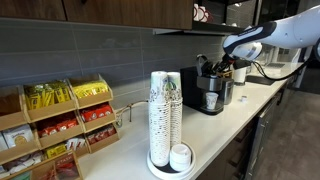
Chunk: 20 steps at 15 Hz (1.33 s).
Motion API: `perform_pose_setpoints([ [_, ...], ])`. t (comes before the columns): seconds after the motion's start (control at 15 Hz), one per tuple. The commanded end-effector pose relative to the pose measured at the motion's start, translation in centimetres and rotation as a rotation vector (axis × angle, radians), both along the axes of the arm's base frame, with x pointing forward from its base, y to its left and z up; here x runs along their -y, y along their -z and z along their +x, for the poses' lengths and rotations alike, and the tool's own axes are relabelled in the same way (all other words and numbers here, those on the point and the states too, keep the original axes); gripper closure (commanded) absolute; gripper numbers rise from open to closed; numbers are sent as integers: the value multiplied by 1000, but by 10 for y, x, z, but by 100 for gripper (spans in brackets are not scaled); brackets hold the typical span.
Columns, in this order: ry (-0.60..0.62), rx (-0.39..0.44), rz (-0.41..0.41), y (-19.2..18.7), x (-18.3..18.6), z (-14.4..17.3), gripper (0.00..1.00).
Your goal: Put the coffee capsule on the left in the coffee machine
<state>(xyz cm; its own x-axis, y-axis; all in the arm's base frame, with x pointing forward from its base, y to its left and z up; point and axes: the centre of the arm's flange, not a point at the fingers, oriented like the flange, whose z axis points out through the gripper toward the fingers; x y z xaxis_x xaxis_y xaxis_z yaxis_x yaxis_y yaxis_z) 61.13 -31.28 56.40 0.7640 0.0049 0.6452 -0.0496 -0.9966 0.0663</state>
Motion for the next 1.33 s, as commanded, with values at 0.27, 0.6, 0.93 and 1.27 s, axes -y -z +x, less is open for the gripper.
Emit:
perform_pose_setpoints([
  [0.27,-15,-6,-4,-9,8,1,0],
  [0.6,-20,-5,-18,-27,8,-3,0],
  [0.93,-53,10,-79,-59,4,-18,0],
  [1.27,-96,-99,-122,-99,-5,-64,0],
])
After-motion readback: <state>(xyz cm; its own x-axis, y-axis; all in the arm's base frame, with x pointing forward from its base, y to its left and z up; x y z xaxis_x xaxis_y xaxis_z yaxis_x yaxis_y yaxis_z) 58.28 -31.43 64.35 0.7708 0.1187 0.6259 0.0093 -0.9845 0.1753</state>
